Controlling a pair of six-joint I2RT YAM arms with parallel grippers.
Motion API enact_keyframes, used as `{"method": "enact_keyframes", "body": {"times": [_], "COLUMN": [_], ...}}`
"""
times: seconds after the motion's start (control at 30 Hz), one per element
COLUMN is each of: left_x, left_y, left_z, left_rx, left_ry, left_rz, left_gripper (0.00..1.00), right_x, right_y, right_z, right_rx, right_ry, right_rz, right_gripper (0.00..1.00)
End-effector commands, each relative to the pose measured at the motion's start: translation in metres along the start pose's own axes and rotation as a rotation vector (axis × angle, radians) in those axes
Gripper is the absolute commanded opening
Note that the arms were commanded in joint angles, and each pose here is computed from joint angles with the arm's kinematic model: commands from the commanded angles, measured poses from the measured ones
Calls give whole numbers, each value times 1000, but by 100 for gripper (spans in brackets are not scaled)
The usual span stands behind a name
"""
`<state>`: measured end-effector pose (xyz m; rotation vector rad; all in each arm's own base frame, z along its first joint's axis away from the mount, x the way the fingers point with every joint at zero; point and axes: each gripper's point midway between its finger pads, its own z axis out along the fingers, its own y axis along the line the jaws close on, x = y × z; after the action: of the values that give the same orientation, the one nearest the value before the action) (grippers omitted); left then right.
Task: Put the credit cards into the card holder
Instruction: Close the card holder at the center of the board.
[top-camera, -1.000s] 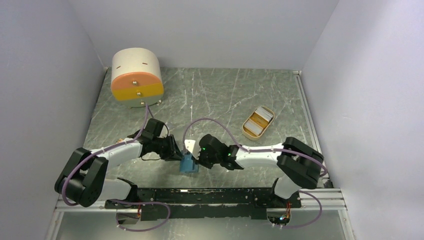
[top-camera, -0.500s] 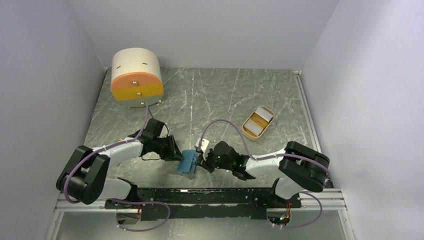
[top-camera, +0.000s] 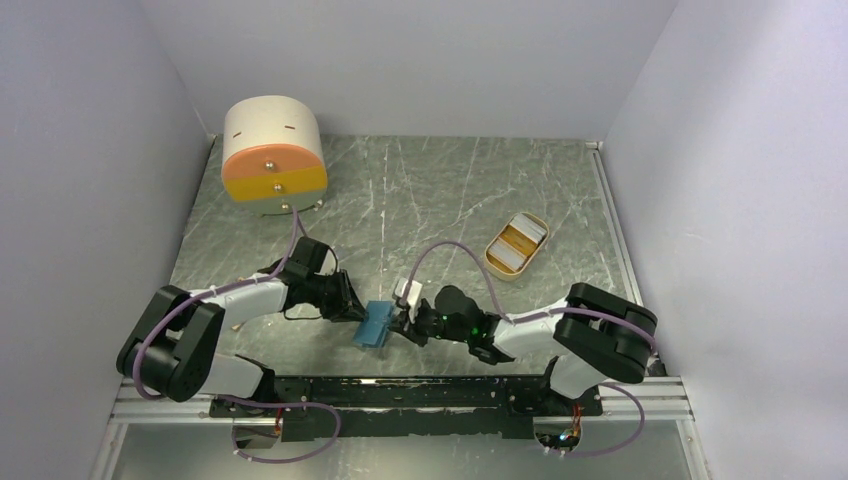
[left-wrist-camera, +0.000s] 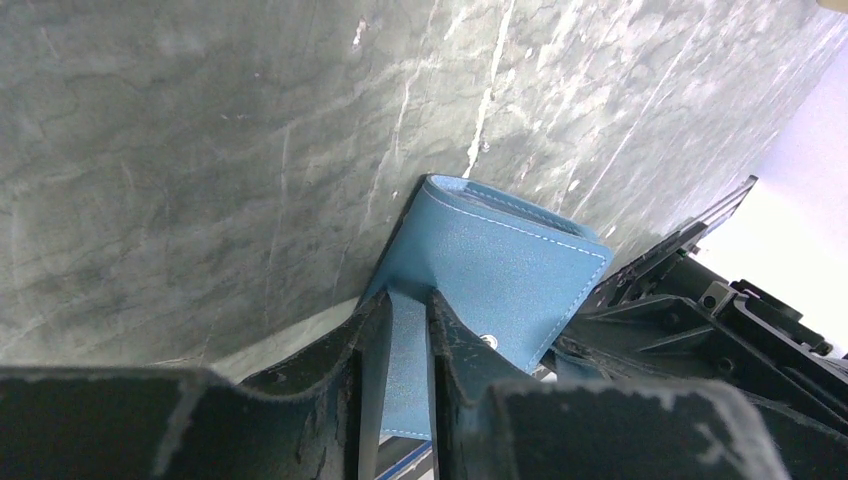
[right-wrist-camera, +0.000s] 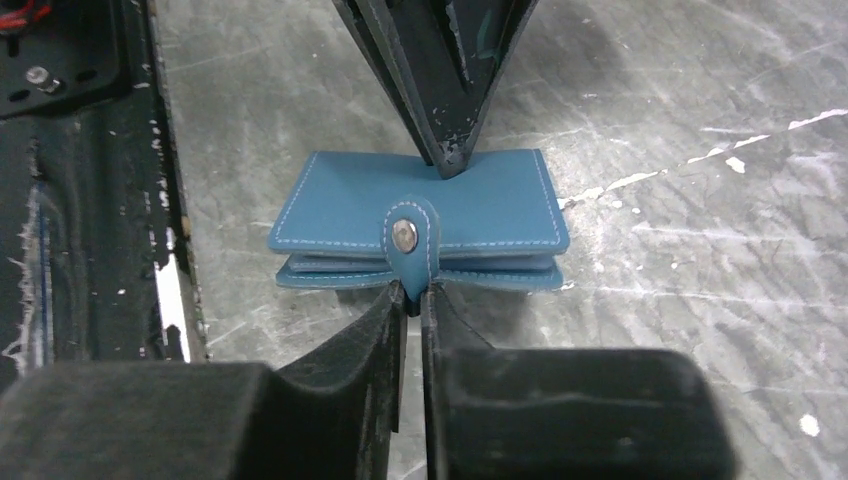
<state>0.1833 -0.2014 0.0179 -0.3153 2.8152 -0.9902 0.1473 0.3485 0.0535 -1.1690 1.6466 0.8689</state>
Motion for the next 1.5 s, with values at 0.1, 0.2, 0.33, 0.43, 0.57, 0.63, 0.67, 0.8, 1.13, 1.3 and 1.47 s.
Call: {"method": "enact_keyframes", "body": {"times": [0.1,0.2,0.33,0.43,0.57,0.63,0.67,0.8,1.13,1.3,1.47], "left_x": [6,8,11,11,11,13,16,23,34,36,37], "left_y": [17,13,6,-3,-13,-12,-10,-4,-27,-29,-31], "left_z": [9,9,6,0,-5,-5,-5,-5,-7,-2,1], "left_rx": [-22,23,61,95,111,96,84,26,74,74,78], "left_ry": [-14,-35,-38,-50,-47,-38,-33,-23,-16,1,4], "left_rz": [-42,-59,-83,-81,-57,-42,-37,-13,16,17,25], "left_gripper": [26,26,25,27,29,30,31,31,28,26,27], "right_x": [17,16,-3,-15,-13,-3,-8,9,12,13,10], "right_y": [-14,-7,2,-7,-33,-40,-41,-30,0,0,5], "right_z": [14,4,-8,-18,-28,-31,-29,-39,-53,-47,-38], "right_rx": [86,98,130,240,460,522,534,603,608,622,599], "right_ry": [175,157,120,119,141,245,282,406,251,285,304], "right_rz": [83,208,386,512,660,691,681,824,1212,1149,1113], "right_gripper": [37,61,99,99,99,99,99,99,33,27,31]}}
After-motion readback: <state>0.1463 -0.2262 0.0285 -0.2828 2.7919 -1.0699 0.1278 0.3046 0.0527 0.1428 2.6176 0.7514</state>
